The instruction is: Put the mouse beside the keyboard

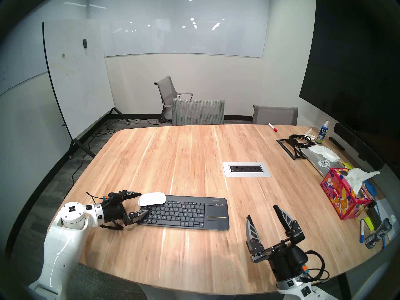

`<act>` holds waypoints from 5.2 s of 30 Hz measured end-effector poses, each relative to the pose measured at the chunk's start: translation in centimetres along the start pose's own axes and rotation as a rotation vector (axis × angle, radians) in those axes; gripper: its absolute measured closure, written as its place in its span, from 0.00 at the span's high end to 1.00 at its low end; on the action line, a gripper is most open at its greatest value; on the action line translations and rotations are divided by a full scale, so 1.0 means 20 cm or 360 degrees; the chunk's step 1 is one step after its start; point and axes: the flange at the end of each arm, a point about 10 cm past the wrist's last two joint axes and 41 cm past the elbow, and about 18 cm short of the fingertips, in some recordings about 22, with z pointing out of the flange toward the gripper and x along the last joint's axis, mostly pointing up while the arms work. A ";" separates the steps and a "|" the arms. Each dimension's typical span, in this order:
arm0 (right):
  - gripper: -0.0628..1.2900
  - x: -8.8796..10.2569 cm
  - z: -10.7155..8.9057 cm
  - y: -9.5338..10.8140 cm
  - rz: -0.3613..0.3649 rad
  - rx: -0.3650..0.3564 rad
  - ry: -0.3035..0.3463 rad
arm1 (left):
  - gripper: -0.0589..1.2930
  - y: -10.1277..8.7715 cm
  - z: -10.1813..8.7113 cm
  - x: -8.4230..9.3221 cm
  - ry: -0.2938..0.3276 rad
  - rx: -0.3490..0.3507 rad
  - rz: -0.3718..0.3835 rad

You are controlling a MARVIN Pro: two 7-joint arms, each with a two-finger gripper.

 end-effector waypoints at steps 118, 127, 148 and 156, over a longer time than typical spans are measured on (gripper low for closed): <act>0.92 0.00 0.00 0.00 0.0000 0.0001 0.0000 | 0.03 -0.19 0.10 -0.06 0.0128 -0.0418 0.0113; 0.92 0.00 0.00 0.00 0.0000 0.0001 0.0000 | 0.22 -0.19 0.06 -0.05 0.0155 -0.0401 0.0159; 0.92 0.00 0.00 0.00 0.0000 0.0001 0.0000 | 0.98 -0.26 -0.35 0.00 0.0254 -0.0142 0.0157; 0.92 0.00 0.00 0.00 0.0000 0.0001 0.0000 | 0.98 -0.21 -0.31 0.11 0.0298 -0.0187 0.0205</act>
